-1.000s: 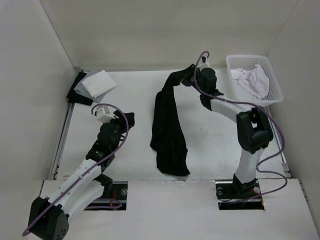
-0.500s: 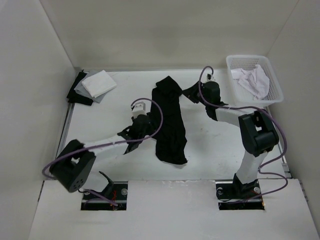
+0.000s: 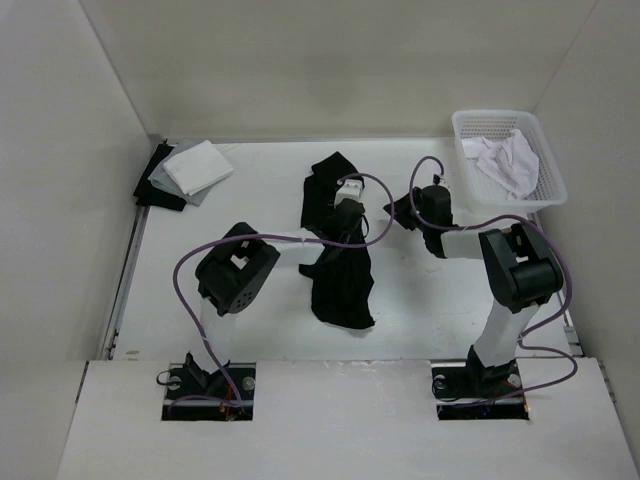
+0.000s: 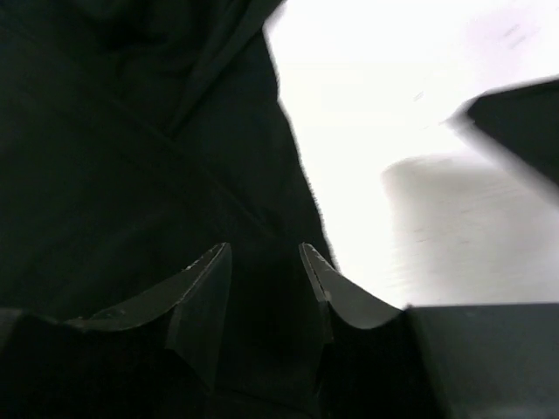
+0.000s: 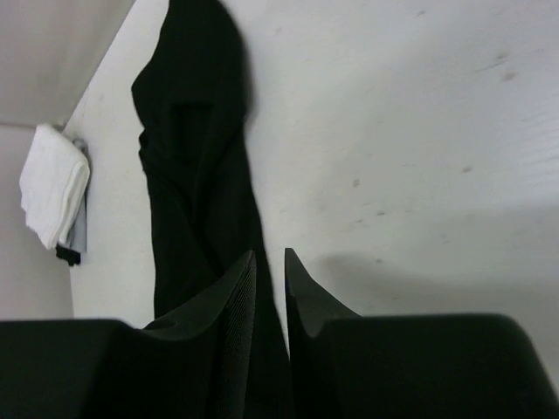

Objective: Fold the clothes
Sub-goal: Flatten the tank top out

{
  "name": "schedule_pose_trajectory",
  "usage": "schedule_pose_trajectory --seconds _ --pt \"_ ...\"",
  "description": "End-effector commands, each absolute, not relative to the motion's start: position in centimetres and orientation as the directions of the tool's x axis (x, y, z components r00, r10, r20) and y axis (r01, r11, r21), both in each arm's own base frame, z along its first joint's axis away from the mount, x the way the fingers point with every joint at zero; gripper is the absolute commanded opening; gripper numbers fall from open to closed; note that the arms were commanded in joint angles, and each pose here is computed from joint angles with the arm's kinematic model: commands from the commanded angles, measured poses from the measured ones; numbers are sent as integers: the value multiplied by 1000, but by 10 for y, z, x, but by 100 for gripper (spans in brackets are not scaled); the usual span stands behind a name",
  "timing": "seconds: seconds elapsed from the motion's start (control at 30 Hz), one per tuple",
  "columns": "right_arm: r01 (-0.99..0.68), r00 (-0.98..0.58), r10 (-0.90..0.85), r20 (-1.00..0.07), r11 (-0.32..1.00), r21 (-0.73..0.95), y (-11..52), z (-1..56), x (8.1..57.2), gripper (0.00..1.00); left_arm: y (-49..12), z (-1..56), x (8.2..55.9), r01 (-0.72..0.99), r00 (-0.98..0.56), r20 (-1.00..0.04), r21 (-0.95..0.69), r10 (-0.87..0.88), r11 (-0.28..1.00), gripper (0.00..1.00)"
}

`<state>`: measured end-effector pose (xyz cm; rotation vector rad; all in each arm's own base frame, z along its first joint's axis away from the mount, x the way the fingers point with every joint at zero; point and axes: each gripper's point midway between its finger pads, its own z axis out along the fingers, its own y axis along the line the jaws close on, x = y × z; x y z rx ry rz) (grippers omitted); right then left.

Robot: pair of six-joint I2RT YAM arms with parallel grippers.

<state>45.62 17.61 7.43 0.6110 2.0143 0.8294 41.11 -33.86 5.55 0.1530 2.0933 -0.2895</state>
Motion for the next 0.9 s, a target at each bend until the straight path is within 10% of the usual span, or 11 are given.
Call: schedule_pose_trajectory --seconds 0.0,0.5,0.87 --pt "37 -413 734 -539 605 795 158 116 470 24 -336 68 424 237 -480 -876 -69 55 969 34" --pt "23 -436 760 -481 544 839 164 105 471 26 -327 60 443 185 -464 -883 -23 66 983 15" --pt "21 -518 702 -489 582 813 190 93 485 49 -267 108 445 47 -389 -914 -146 -117 988 0"
